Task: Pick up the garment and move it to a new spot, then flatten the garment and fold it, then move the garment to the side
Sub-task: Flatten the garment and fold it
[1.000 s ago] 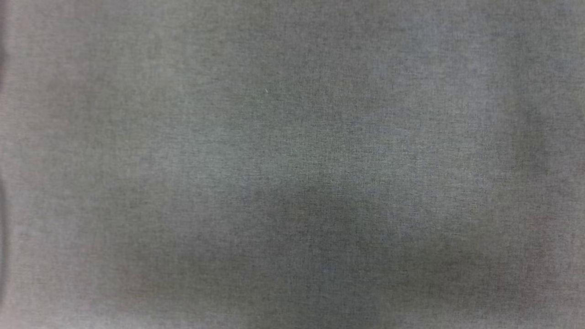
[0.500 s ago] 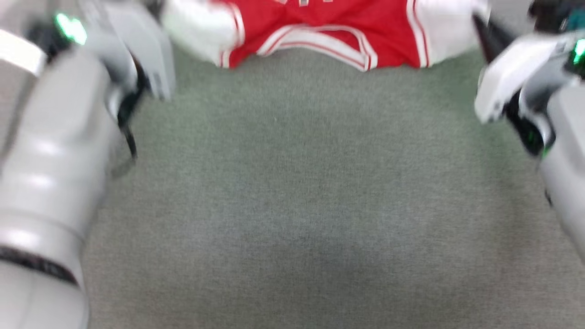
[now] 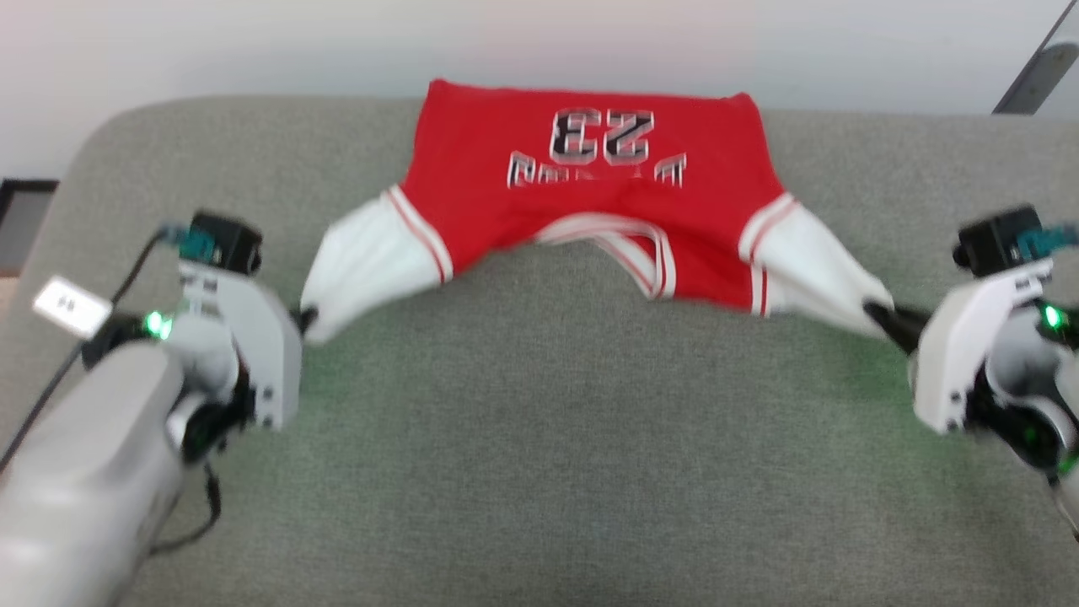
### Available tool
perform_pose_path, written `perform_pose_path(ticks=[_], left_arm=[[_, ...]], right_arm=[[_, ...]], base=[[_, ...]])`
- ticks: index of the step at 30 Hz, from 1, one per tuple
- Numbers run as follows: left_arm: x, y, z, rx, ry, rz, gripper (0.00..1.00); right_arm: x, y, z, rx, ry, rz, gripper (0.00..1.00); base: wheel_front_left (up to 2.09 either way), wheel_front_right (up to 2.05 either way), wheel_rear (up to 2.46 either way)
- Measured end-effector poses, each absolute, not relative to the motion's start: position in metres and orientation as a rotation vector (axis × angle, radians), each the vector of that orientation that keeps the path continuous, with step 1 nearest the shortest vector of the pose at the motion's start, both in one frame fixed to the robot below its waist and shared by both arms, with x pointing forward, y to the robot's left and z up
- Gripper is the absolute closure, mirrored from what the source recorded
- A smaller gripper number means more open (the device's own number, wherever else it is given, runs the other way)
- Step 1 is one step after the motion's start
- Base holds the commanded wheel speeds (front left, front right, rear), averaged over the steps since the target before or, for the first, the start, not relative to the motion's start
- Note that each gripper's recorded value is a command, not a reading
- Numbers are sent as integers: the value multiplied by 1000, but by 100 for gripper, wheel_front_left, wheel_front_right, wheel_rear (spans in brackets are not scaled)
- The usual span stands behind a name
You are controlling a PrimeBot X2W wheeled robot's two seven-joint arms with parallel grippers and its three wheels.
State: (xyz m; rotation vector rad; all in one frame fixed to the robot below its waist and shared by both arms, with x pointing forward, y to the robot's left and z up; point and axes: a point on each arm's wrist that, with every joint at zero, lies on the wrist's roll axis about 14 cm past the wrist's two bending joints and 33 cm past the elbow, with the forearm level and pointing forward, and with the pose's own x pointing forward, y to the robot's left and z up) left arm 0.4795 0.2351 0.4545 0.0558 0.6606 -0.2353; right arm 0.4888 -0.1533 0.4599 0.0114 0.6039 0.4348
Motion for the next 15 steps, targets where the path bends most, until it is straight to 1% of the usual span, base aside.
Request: perform_pose_path(ticks=[6,15], left_arm=[[429,233,454,8,720,-258,100],[347,232,452,-57,848,-193,100]], right_arm=[[433,-162,441,20,784,487,100],[349,-184,400,44,1090,538,100]], base=[[0,0,0],[0,0,0]])
